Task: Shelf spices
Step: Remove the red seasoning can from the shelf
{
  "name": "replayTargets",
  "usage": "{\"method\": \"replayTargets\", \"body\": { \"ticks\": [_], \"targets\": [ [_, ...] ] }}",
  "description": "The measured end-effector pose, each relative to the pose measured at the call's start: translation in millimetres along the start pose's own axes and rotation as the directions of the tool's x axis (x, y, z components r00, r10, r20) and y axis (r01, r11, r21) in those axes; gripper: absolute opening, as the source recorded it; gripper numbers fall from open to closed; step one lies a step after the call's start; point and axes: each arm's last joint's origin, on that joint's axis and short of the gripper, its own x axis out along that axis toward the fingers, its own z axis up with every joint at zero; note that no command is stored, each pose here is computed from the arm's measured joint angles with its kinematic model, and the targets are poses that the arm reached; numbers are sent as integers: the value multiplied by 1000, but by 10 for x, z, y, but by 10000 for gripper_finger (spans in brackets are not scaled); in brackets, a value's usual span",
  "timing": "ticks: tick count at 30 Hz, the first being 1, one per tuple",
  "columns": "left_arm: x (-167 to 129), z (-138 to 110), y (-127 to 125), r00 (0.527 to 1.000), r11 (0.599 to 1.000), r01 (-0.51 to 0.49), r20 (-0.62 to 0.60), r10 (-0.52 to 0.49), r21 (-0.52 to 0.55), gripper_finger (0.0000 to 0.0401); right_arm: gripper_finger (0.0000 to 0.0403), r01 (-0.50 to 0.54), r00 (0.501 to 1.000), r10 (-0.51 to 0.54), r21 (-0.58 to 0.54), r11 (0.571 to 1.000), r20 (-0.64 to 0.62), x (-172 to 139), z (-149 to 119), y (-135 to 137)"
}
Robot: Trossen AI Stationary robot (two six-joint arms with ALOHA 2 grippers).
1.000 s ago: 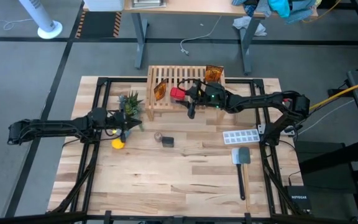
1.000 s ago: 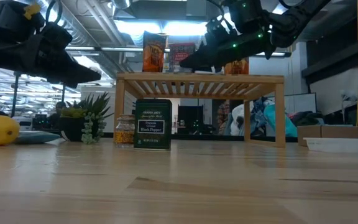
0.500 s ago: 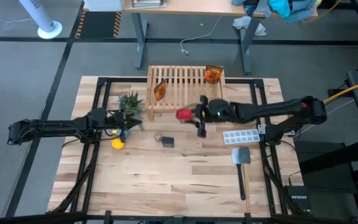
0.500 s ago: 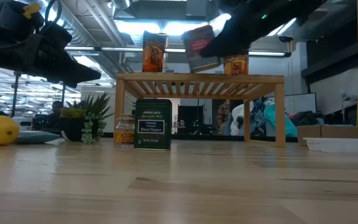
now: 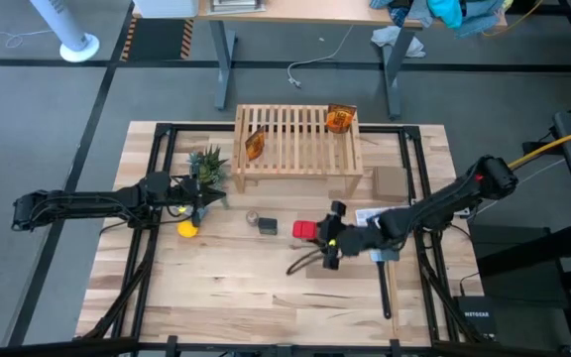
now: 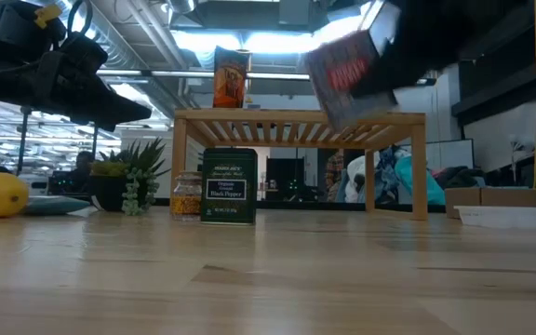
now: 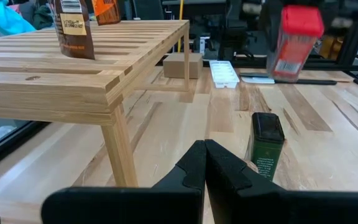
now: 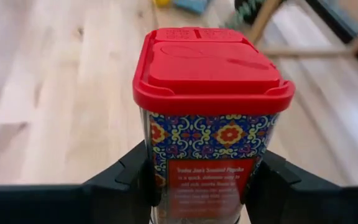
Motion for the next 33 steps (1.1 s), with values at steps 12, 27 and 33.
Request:
{"method": "replayTargets", "body": {
  "ticks": [12, 27, 33],
  "targets": [
    [0, -1, -1, 1000, 1000, 0, 0, 0, -4, 0, 183, 53, 992, -68, 137, 989, 107, 378, -696, 105],
    [0, -1, -1, 1000, 1000, 1, 0, -1, -3, 0, 183, -38, 976, -2, 176, 984, 217, 920, -906, -103],
    [0, -2, -1, 1000, 1000, 1, -2, -1, -3, 0, 183, -40, 971, 1, 158, 987, 238, 1081, -878, -187]
  ]
}}
